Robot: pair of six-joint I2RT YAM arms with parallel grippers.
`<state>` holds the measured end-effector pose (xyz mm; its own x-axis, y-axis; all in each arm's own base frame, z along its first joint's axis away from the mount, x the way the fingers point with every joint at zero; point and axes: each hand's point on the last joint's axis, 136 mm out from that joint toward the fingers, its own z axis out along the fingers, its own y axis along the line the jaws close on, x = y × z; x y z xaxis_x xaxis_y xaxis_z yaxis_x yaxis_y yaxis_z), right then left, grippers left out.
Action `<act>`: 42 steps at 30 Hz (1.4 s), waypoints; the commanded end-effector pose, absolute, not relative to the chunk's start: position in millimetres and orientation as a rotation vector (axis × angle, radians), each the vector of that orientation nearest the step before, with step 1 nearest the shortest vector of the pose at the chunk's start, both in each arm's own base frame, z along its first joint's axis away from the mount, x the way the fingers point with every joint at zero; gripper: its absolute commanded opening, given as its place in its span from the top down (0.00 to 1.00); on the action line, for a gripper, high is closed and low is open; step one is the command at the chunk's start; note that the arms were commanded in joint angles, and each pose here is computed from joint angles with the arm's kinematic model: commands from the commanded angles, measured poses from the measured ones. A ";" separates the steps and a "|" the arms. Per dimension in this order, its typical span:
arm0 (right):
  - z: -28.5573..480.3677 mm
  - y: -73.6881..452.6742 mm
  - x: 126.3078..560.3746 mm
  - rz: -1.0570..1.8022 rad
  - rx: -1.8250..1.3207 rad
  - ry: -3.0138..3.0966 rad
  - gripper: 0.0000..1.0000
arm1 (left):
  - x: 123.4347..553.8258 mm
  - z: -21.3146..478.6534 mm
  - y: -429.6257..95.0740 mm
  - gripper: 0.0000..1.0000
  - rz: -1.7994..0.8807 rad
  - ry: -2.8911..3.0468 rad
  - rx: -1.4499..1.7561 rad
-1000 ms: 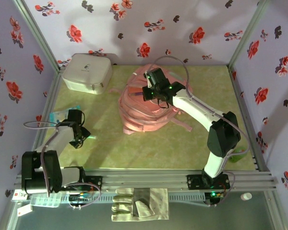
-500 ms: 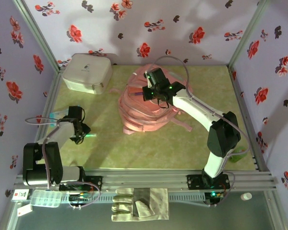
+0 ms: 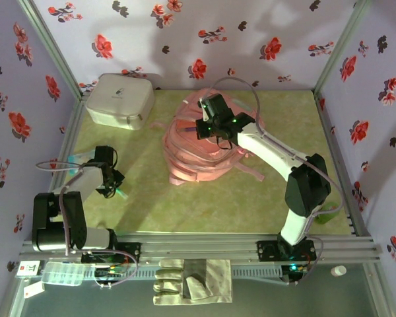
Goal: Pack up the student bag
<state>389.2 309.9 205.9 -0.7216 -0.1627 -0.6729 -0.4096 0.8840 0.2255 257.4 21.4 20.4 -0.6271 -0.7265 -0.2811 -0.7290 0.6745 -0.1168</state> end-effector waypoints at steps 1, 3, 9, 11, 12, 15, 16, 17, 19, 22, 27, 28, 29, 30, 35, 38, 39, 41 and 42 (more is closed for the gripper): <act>234.3 312.5 390.8 0.542 -0.366 2.293 1.00 | 260.5 25.0 17.9 0.87 -0.039 2.587 -1.149; 235.0 312.5 390.8 0.543 -0.366 2.291 1.00 | 264.8 29.0 11.6 0.88 -0.093 2.595 -1.121; 238.1 311.2 391.1 0.544 -0.360 2.283 1.00 | 280.9 64.2 -11.9 0.88 -0.282 2.551 -1.044; 238.9 310.0 391.9 0.546 -0.352 2.280 1.00 | 287.6 80.3 -23.8 0.87 -0.353 2.529 -0.998; 239.8 310.2 392.5 0.548 -0.349 2.277 1.00 | 290.0 86.6 -30.6 0.87 -0.391 2.526 -0.980; 239.8 309.0 393.2 0.557 -0.338 2.277 1.00 | 301.3 108.3 -56.7 0.86 -0.533 2.501 -0.899; 239.8 308.4 393.8 0.562 -0.330 2.278 1.00 | 306.4 117.0 -67.0 0.86 -0.587 2.484 -0.863; 238.9 307.9 394.0 0.565 -0.326 2.279 1.00 | 310.7 125.1 -77.8 0.85 -0.640 2.469 -0.835; 239.2 306.8 394.9 0.577 -0.315 2.278 1.00 | 320.3 142.7 -100.1 0.85 -0.746 2.427 -0.775; 239.1 305.5 395.6 0.593 -0.305 2.280 1.00 | 332.3 168.1 -133.8 0.84 -0.888 2.365 -0.685; 243.2 302.2 399.2 0.618 -0.278 2.270 1.00 | 350.0 194.5 -182.8 0.84 -1.082 2.280 -0.598; 244.8 301.3 399.9 0.625 -0.269 2.266 1.00 | 352.8 198.2 -193.1 0.84 -1.123 2.264 -0.586; 247.7 300.2 401.1 0.633 -0.259 2.259 1.00 | 355.2 201.7 -204.1 0.84 -1.167 2.249 -0.575; 248.6 299.3 401.9 0.639 -0.250 2.258 1.00 | 357.1 204.8 -213.0 0.85 -1.201 2.236 -0.564; 258.3 297.4 406.9 0.675 -0.219 2.233 1.00 | 364.9 216.0 -258.2 0.85 -1.333 2.200 -0.509; 262.3 297.2 409.5 0.693 -0.207 2.224 1.00 | 371.4 208.7 -274.6 0.85 -1.358 2.225 -0.533; 263.0 297.8 410.3 0.699 -0.205 2.221 1.00 | 374.6 206.5 -278.7 0.85 -1.368 2.225 -0.543; 265.2 298.2 411.3 0.710 -0.199 2.214 1.00 | 381.6 199.6 -285.9 0.85 -1.373 2.239 -0.575; 266.0 298.2 412.0 0.713 -0.196 2.212 1.00 | 385.5 199.9 -289.5 0.86 -1.379 2.236 -0.577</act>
